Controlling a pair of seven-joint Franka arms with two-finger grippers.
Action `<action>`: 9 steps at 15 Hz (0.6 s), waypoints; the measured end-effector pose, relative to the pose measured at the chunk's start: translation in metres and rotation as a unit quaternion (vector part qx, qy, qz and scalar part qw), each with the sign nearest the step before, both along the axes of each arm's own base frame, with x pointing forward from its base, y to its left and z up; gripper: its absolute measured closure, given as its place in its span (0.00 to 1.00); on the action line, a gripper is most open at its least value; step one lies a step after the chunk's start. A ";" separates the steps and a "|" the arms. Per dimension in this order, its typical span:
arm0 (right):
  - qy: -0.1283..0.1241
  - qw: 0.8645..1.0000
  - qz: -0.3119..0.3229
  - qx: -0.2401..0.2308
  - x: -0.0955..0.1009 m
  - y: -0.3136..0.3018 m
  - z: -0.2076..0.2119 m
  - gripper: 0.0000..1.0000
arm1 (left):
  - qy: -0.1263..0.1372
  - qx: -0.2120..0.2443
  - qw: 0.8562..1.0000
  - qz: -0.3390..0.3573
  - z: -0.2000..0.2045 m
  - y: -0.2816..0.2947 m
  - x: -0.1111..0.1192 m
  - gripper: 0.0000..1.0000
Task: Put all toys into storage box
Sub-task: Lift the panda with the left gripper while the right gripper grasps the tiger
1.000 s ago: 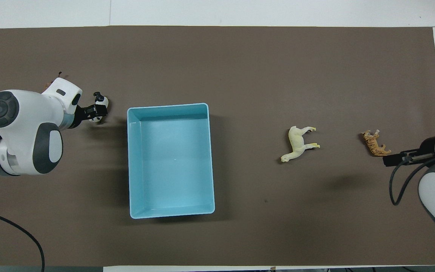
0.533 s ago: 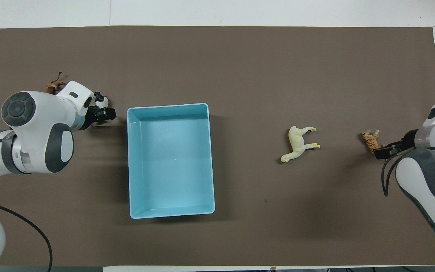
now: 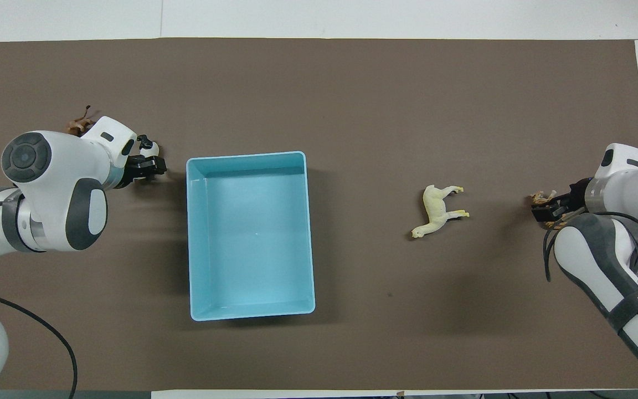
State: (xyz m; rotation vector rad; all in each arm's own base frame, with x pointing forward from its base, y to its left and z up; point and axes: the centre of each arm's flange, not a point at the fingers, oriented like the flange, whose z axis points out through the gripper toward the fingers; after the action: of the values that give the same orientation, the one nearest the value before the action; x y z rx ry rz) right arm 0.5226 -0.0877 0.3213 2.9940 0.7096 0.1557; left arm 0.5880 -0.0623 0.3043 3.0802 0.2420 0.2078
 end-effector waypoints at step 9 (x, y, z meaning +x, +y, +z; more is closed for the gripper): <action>0.013 1.000 -0.002 0.003 0.002 -0.004 -0.036 0.07 | 0.020 0.002 1.000 0.003 0.028 0.001 0.019 0.61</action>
State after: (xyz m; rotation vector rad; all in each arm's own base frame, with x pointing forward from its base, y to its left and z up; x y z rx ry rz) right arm 0.5243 -0.0919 0.2856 3.0088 0.7071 0.1187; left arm 0.6074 -0.0609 0.3328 3.0901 0.2518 0.1475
